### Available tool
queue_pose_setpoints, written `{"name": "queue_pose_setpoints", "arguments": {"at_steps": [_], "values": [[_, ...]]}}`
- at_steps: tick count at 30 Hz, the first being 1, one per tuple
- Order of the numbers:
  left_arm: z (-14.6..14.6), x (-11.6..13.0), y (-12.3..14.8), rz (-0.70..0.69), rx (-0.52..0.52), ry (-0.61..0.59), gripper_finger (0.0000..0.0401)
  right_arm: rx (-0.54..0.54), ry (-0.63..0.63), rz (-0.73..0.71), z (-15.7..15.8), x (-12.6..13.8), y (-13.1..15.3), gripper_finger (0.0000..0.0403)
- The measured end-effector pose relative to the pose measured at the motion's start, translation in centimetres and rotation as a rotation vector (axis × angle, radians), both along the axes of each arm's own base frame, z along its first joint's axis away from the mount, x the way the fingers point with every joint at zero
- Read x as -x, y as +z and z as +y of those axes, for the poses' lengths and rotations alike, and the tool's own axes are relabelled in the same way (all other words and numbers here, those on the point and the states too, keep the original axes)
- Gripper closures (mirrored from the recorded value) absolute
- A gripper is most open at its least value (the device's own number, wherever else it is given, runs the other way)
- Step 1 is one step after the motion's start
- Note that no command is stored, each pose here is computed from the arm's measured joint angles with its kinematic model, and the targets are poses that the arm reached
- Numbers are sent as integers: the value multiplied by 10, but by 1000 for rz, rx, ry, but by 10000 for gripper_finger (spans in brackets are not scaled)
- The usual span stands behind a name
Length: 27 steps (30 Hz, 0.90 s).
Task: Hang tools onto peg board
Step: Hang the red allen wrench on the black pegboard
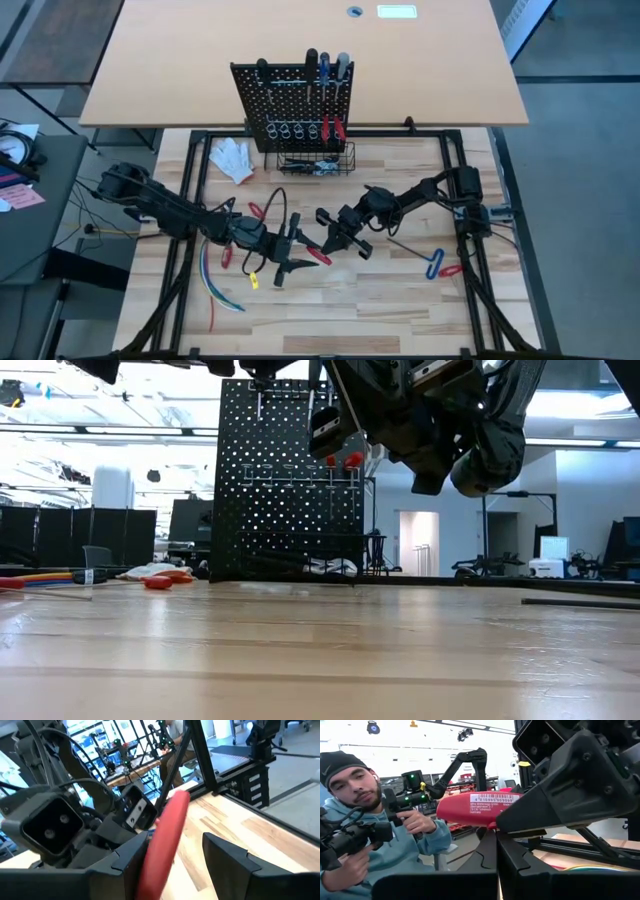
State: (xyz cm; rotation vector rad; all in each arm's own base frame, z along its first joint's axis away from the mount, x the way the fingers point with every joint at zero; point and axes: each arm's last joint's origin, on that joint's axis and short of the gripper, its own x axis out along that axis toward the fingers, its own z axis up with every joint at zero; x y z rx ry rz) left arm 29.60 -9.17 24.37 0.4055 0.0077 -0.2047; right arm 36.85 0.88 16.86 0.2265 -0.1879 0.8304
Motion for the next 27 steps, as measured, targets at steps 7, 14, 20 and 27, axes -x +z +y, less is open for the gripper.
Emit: {"name": "queue_pose_setpoints", "arguments": {"at_steps": [7,14,20,27], "values": [[-2,-2,6,2,16,-2,240,-1,-2,0,0,0,0,403],[-2,-2,5,10,4,16,323,-2,-5,4,-2,0,0,400],[-6,3,17,115,-61,234,360,-64,-33,70,-20,0,-1,363],[-24,11,45,255,-110,525,359,-142,-81,169,-66,9,-5,328]]}}
